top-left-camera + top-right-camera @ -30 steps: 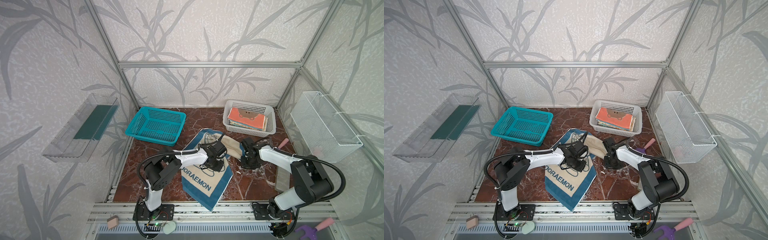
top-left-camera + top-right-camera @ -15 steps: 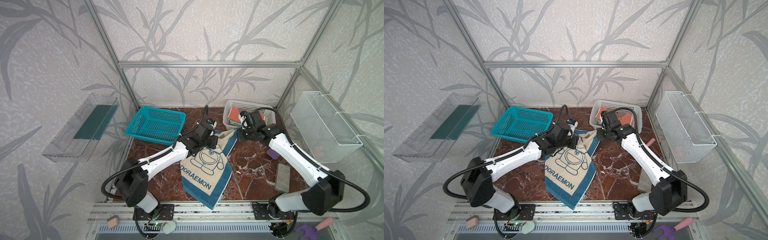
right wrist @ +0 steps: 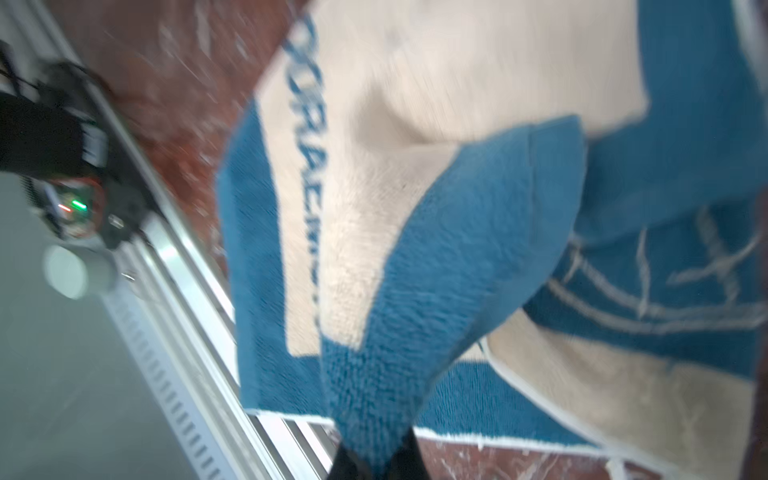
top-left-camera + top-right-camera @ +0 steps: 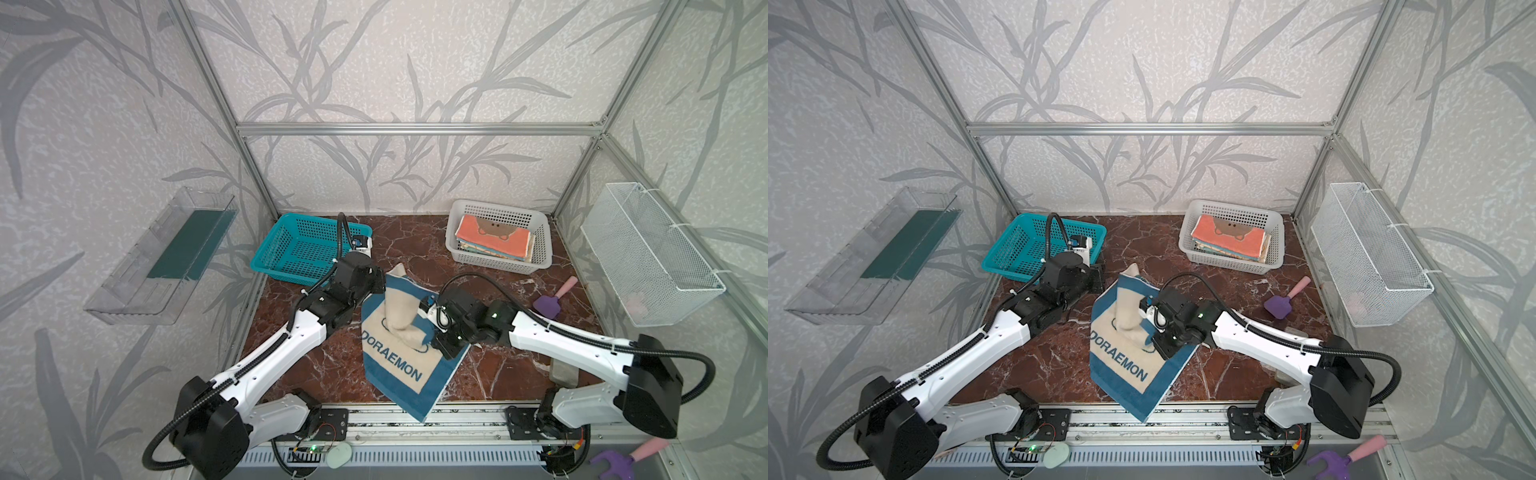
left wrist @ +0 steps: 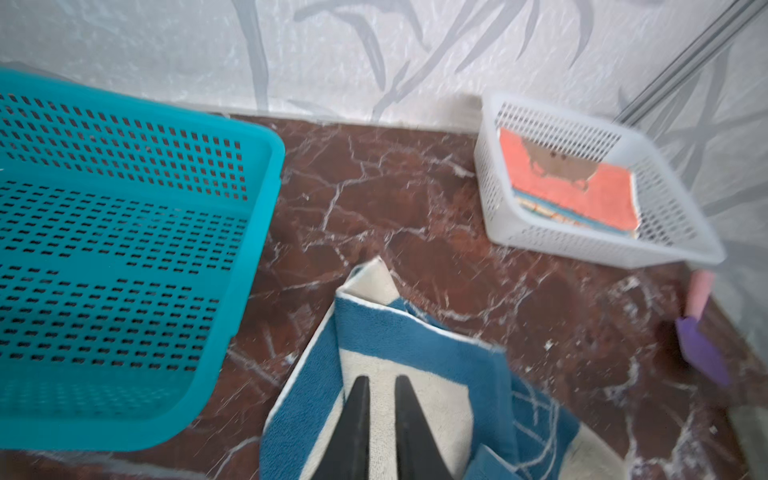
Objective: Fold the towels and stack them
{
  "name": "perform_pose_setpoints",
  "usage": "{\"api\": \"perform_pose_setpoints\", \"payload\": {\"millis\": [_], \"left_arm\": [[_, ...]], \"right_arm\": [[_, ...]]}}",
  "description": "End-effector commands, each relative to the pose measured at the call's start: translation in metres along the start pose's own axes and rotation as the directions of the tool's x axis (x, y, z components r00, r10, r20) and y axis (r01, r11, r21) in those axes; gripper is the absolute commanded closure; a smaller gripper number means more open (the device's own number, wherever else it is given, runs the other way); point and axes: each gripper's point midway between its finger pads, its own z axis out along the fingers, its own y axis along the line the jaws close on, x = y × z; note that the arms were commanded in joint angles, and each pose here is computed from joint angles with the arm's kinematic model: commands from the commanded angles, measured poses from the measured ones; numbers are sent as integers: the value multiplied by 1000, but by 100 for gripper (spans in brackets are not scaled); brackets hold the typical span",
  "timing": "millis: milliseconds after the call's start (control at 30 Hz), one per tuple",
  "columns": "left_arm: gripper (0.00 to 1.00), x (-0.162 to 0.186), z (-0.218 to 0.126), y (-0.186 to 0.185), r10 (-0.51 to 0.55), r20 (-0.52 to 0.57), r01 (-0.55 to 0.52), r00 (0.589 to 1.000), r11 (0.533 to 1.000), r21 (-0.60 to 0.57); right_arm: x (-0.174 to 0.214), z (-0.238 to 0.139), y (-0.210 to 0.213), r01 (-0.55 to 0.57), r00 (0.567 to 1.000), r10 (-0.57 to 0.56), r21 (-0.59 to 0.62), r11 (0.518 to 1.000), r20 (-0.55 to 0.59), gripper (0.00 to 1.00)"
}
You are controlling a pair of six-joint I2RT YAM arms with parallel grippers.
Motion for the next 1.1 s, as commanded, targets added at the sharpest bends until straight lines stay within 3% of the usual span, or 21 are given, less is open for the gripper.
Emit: {"api": "perform_pose_setpoints", "payload": {"millis": [0,100,167,367,500,633,767,900,1067], "left_arm": [[77,32,7,2,-1,-136,2,991,1000,6],[69,49,21,-9,16,-232,-3,973,998,55],[64,57,29,-19,40,-298,-13,954,996,94],[57,82,63,-51,133,-443,-74,887,986,148],[57,97,97,-78,241,-526,-185,816,970,157],[55,115,124,-114,333,-592,-273,734,943,192],[52,129,148,-136,349,-618,-288,704,936,200],[52,142,169,-137,338,-637,-290,693,939,182],[52,152,181,-131,324,-658,-306,680,940,147]], "right_arm": [[0,-7,-7,-46,997,45,19,999,65,90],[9,-10,-12,-71,995,69,30,997,70,69],[9,-16,-16,-98,991,94,39,994,95,61],[10,-33,-34,-277,931,266,12,961,249,54],[41,-38,-85,-509,836,460,111,853,301,50],[61,-43,-115,-644,751,595,124,755,286,50],[57,-39,-124,-648,750,606,117,752,264,50],[40,-25,-127,-646,754,613,95,758,236,51],[11,-3,-129,-603,792,587,62,795,168,50]]}}
